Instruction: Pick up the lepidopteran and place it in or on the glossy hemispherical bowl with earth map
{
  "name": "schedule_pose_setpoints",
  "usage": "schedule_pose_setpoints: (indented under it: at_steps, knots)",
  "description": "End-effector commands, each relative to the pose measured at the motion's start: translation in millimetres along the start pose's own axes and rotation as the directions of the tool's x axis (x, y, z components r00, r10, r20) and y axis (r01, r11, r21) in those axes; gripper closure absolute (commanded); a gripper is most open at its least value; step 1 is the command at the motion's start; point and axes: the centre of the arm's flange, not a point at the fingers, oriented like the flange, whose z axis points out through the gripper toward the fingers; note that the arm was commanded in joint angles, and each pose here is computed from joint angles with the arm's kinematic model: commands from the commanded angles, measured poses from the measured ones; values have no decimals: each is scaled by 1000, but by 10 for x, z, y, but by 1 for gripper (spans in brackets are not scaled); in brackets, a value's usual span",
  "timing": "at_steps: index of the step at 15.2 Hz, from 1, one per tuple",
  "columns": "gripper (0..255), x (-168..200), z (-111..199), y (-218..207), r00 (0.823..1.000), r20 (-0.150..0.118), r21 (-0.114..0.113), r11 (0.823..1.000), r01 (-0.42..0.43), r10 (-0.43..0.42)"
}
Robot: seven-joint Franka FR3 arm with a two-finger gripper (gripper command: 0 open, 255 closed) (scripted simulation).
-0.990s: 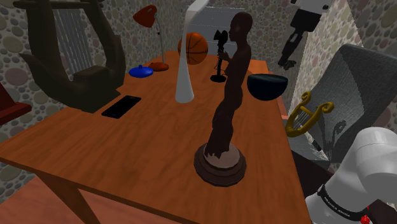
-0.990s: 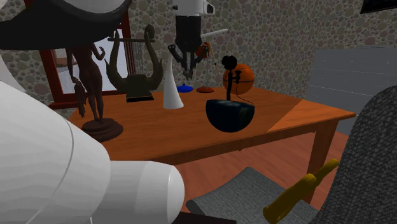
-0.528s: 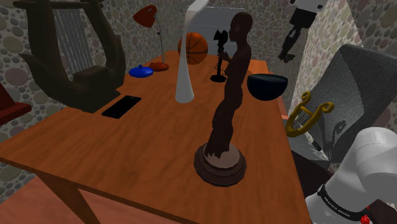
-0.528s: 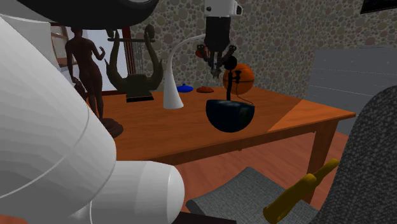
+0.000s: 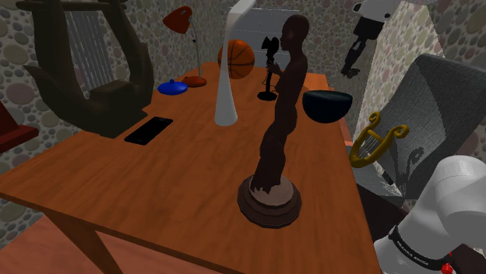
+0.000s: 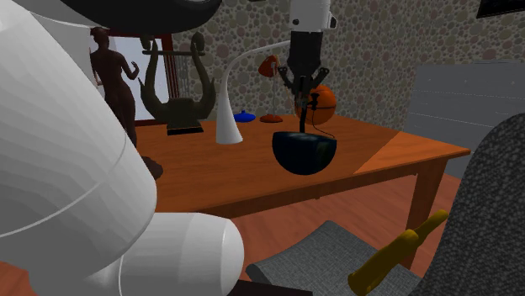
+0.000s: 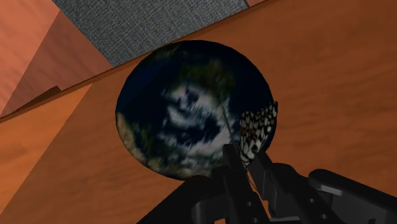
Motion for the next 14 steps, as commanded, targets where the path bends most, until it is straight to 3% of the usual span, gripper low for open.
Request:
schedule_pose_setpoints:
  at_steps: [1,9,14]
  knots:
    - [255,-14,120,10,1000,0,0,1000,0,0]
    - [255,-94,561,19,1000,0,0,1000,0,0]
    - [255,-94,561,19,1000,0,0,1000,0,0]
